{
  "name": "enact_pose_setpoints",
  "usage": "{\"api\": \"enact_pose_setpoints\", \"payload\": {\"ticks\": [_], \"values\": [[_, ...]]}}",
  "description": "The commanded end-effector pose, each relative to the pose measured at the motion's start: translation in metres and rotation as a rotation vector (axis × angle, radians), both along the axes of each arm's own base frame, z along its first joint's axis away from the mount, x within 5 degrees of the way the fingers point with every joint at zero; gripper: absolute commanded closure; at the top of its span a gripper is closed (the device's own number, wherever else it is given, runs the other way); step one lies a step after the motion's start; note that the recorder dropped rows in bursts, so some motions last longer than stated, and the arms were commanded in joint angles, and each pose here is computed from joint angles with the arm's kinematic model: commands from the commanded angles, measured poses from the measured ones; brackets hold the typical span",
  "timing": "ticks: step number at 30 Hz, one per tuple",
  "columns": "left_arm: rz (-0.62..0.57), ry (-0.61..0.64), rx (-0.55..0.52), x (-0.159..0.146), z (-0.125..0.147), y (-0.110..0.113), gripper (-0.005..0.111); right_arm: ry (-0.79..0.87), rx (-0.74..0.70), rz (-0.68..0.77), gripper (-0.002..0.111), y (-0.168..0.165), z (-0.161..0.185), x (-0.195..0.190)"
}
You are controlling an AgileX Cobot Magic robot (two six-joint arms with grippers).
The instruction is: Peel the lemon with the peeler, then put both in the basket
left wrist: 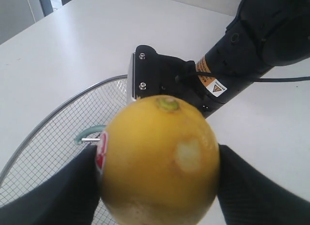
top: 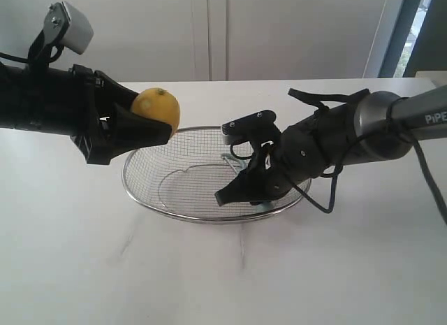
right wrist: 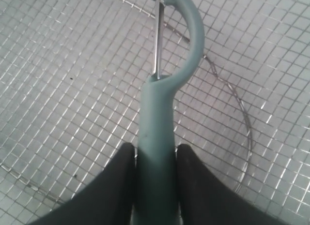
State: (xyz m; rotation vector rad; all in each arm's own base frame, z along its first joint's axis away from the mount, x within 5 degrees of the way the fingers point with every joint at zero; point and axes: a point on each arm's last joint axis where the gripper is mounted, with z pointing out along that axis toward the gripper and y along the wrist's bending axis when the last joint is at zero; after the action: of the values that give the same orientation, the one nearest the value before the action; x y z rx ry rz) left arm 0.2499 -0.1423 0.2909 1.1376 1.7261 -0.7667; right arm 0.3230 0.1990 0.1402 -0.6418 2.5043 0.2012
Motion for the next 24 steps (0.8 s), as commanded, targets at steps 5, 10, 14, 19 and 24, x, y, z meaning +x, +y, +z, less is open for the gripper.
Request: {"api": "enact_pose_setpoints", "payload": {"ticks": [5,10,14,19,24], "values": [[-0.008,0.015,-0.033,-0.002,0.002,-0.002,0.107,0.012,-0.002,-0.017,0.074,-0.004,-0.001,0.000],[-0.007,0.018,-0.039,-0.002,0.002,-0.002,0.107,-0.054,0.039,-0.016,0.066,-0.005,0.027,-0.001],[-0.007,0.018,-0.041,-0.002,0.002,-0.002,0.107,-0.200,0.120,-0.008,0.066,-0.011,0.087,-0.011],[-0.007,0.018,-0.041,-0.002,0.002,-0.002,0.107,-0.361,0.123,0.059,0.066,-0.032,0.162,-0.043],[-0.007,0.018,-0.041,-0.002,0.002,-0.002,0.107,-0.419,-0.050,0.108,0.066,-0.075,0.217,-0.097]]}}
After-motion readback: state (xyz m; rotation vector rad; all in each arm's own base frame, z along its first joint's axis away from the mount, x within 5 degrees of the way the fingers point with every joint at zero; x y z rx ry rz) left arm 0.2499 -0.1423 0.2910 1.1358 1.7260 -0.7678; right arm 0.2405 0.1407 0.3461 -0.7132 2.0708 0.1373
